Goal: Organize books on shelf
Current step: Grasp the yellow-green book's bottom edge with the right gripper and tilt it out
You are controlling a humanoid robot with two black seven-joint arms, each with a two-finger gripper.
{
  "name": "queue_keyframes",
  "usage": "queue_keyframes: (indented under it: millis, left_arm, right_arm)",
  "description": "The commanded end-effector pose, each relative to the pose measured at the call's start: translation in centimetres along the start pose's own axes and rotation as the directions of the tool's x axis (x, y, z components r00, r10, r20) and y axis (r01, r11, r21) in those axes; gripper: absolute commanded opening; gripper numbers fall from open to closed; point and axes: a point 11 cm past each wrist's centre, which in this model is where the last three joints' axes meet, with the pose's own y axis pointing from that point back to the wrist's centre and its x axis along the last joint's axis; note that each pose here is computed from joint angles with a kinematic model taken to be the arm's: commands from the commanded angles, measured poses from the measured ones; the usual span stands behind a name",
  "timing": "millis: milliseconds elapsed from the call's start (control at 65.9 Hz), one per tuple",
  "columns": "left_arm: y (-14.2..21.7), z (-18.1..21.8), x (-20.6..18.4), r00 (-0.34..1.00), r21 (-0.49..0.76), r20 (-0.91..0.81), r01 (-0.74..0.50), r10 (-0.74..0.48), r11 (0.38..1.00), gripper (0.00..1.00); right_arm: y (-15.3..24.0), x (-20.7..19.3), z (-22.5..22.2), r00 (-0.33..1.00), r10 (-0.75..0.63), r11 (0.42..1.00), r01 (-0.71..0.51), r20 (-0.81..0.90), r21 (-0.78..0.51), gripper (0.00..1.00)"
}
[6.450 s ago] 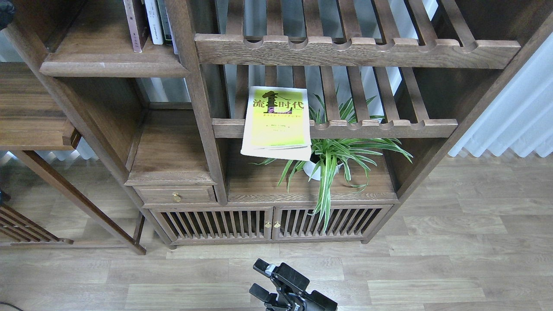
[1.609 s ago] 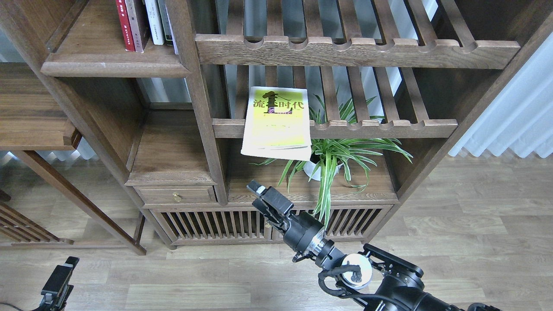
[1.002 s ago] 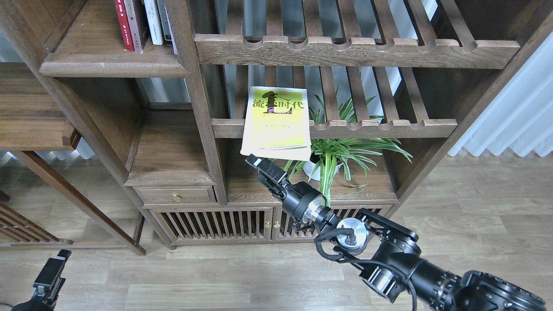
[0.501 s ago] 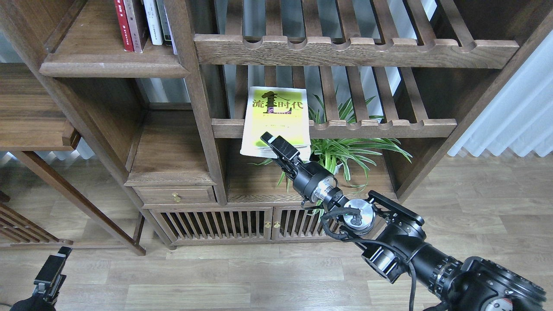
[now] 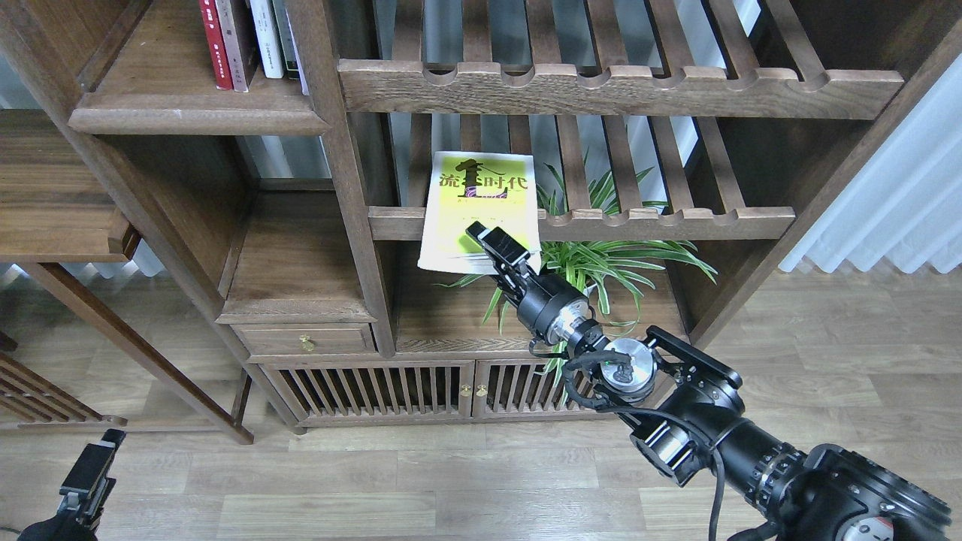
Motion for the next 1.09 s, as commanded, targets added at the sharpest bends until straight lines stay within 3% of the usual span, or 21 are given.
queue_keyframes:
  millis: [0,46,61,91,501,607,820,1078]
  left_arm:
    - [0.0,0.1,0.0,1.0,-0.003,0.0,0.0,0.0,1.0,1.0]
    - [0.0,0.1,0.0,1.0,-0.001,0.001,0.0,0.0,1.0,1.0]
    - [0.0,0.2,0.0,1.0,-0.004,0.0,0.0,0.0,1.0,1.0]
    - [0.1,0.1,0.0,1.0,-0.003,0.0,-0.001,0.001,1.0,1.0]
    - [0.1,0.3,0.1,1.0,-0.007,0.002,-0.003,0.003,1.0,1.0]
    - [0.1,0.2,0.1,1.0,-0.007,0.0,-0.003,0.003,1.0,1.0]
    - [-0.1,0.3,0.1,1.0,-0.01,-0.002,-0.003,0.003,1.0,1.0]
    - [-0.3,-1.2,-0.3,1.0,0.033,-0.007,0.008,-0.008,0.999,1.0]
  right_arm:
    - [0.0,0.0,0.1,1.0,0.0,1.0,0.0,0.002,-0.002,0.41]
    - [0.0,0.0,0.0,1.0,-0.001,1.0,0.001,0.004,0.001,0.3]
    - [0.0,-0.1,-0.1,1.0,-0.003,1.0,0.003,0.004,0.004,0.16]
    - [0.0,-0.1,-0.1,1.0,-0.003,1.0,0.003,0.004,0.004,0.14]
    - [0.3,0.2,0.2,1.0,-0.012,1.0,0.012,0.018,0.014,0.05]
    - [0.6,-1.5,0.8,0.993,-0.093,0.996,0.091,0.068,0.021,0.05]
    - [4.7,-4.1,7.8,0.939,-0.221,0.97,0.24,0.262,-0.045,0.04]
    - [8.6,-3.2,11.7,0.919,-0.267,0.946,0.307,0.288,-0.103,0.04]
